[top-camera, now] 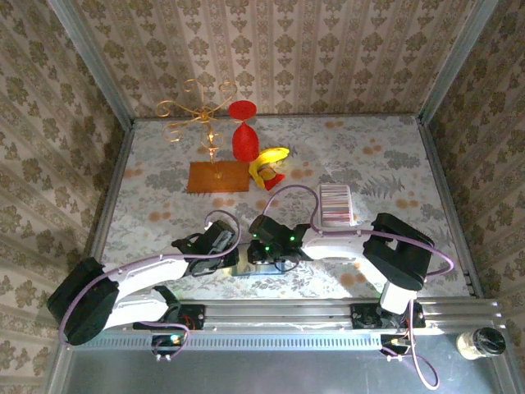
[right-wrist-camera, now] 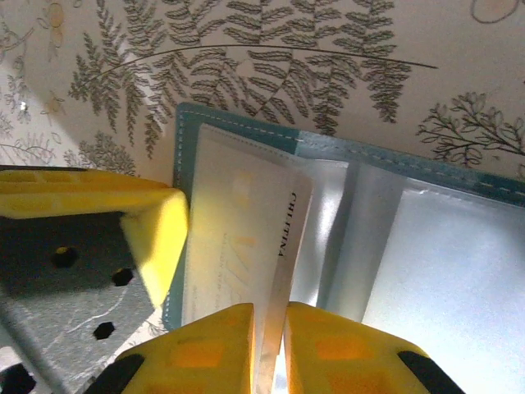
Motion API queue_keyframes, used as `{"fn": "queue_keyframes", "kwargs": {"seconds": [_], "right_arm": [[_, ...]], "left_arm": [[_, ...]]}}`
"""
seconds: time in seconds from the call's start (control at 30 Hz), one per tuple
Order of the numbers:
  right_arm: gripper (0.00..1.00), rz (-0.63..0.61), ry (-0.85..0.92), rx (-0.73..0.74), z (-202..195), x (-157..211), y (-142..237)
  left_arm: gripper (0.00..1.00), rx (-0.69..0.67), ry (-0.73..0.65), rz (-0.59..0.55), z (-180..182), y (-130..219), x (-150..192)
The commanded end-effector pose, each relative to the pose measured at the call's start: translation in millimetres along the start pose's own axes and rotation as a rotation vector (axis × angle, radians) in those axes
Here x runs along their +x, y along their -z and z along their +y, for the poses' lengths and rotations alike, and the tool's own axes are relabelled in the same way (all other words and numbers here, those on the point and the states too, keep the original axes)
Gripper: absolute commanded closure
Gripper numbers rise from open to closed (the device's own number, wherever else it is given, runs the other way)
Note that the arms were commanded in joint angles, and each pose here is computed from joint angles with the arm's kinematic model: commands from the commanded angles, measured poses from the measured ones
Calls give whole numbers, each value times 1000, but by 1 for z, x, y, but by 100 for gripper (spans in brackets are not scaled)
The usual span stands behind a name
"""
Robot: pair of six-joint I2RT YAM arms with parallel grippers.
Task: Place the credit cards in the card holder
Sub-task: Insert the credit card into the card slot, then flip over the card slot in the card holder.
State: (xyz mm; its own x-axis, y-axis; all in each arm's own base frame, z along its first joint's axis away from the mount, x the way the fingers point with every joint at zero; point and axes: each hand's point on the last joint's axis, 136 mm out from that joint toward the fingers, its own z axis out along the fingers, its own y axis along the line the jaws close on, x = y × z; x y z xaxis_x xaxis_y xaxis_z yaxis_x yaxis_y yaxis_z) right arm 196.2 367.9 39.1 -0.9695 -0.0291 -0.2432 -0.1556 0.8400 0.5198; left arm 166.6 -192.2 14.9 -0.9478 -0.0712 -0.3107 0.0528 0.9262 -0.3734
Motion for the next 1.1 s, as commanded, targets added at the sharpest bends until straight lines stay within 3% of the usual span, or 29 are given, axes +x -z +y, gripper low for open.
{"fn": "queue_keyframes", "kwargs": {"seconds": [0.0,0.17,0.5,0.7,1.07], "right_arm": [[84,-1,12,10,5,-2,-5],[82,1,6,36,-2,0,-8],[60,-53,16,120,-21,-1,28],[58,-55,-8,156,-37,19,42],[59,-58,-43,215,-54,32,31]], "left_arm": [[84,81,0,71,-12,-7,20],[84,97,10,61,-15,-7,19],[84,83,11,57,-9,-8,22],[84,93,6,59,-11,-8,23],[84,97,-3,65,-13,-7,27]]}}
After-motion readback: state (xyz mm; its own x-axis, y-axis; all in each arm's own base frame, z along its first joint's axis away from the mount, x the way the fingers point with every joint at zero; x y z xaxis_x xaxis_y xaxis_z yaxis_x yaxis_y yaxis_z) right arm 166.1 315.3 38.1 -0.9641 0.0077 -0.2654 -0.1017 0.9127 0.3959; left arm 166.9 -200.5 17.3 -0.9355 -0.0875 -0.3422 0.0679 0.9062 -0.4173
